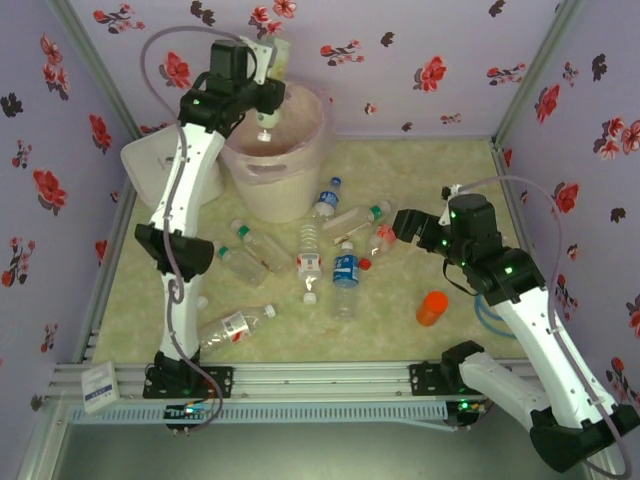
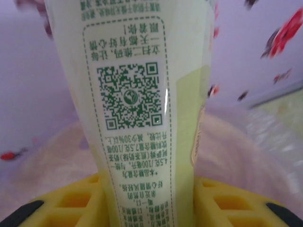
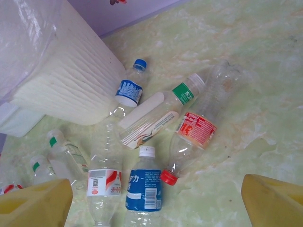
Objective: Put the plastic bottles in the bin
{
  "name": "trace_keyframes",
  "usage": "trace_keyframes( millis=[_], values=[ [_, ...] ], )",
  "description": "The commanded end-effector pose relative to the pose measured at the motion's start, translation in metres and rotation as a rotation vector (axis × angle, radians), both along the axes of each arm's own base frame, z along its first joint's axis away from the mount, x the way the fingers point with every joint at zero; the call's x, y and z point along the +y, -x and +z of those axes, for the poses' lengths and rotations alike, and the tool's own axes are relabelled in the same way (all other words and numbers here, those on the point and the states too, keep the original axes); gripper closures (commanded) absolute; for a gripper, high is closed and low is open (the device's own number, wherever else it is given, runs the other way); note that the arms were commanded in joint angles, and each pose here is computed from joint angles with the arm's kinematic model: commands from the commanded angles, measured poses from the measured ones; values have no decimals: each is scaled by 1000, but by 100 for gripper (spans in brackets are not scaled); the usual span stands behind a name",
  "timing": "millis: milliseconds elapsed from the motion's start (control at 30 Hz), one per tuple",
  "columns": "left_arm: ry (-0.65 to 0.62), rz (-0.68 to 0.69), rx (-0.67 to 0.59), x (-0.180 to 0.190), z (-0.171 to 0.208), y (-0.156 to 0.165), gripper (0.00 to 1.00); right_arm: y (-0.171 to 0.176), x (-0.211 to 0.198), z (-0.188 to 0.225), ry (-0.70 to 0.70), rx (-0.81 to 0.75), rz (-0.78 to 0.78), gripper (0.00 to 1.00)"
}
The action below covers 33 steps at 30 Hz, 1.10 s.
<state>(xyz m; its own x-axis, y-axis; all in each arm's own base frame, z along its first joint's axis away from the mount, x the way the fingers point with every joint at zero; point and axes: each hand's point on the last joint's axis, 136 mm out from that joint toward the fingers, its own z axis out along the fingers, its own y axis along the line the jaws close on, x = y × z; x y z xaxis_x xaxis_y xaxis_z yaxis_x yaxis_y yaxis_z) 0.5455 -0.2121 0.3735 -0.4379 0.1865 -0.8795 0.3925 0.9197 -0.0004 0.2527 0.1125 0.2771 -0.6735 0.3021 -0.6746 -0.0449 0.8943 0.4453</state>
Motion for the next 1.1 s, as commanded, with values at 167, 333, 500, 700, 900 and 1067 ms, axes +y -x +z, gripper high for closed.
trace_keyframes(
  millis=[167, 333, 500, 700, 900, 1067],
  values=[
    [-88, -93, 318, 2, -111, 9, 100, 0, -7, -34, 73, 77, -8, 2],
    [-93, -159, 477, -4, -164, 21, 100, -6, 0, -54, 28, 138, -31, 1],
    [-107, -168, 508, -5, -181, 24, 64, -5, 1, -77, 6, 209, -71, 1],
    [-112, -199, 453, -9, -164, 27, 11, -4, -1, -93, -26, 270, -118, 1],
    [-126, -197, 413, -6, -144, 28, 0, -1, 0, -102, -49, 304, -137, 0],
    [-120, -182, 332, 0, -103, 35, 0, 0, -1, -109, -41, 344, -151, 0]
  ],
)
